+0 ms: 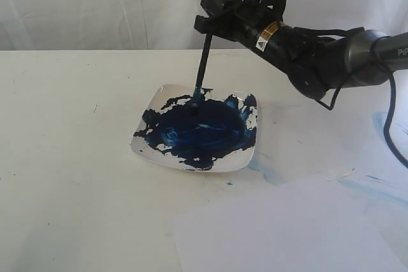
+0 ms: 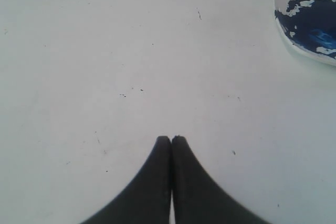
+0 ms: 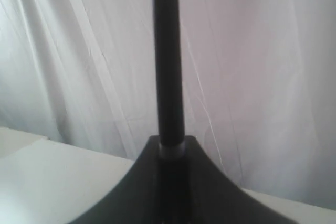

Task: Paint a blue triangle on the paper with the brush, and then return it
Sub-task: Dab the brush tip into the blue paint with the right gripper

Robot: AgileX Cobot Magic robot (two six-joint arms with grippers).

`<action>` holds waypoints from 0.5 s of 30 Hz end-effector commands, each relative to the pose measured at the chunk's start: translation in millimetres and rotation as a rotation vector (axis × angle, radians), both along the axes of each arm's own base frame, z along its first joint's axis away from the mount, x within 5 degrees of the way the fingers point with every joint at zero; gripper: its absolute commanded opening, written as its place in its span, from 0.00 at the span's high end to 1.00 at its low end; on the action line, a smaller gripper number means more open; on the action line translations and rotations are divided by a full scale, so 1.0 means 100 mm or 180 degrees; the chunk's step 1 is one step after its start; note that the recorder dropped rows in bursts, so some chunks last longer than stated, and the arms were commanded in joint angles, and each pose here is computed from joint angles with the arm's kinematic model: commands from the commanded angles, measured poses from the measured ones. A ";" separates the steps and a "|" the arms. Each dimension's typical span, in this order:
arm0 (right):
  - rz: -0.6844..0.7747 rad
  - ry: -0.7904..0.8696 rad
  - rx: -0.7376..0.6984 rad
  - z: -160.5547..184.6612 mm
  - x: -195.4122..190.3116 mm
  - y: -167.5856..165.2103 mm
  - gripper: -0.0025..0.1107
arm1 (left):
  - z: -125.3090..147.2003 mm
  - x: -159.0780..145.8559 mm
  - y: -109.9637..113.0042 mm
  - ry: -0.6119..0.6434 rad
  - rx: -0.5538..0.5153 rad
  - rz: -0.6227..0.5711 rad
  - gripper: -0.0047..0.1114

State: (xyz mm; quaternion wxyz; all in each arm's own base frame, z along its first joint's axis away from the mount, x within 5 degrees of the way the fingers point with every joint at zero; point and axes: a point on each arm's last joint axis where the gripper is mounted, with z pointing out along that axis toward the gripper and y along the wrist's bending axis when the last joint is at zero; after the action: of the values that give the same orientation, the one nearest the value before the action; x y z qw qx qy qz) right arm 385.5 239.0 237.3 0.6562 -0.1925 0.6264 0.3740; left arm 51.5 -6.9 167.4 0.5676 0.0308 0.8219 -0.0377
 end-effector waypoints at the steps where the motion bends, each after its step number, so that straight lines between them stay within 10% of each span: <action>1: -0.0004 -0.0092 0.0086 0.05 0.00 0.00 0.98 | -0.01 0.00 0.00 0.0003 -0.0014 -0.0013 0.96; 15: -0.0278 0.0381 -0.0329 -0.15 0.07 -0.05 0.98 | -0.01 0.00 0.00 0.0003 -0.0014 -0.0013 0.96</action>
State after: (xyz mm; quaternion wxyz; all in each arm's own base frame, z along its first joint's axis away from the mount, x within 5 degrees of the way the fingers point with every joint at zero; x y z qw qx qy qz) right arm 390.6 235.3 224.5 0.6250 -0.1769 0.6818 0.3364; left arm 51.5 -6.9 167.4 0.5676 0.0308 0.8219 -0.0377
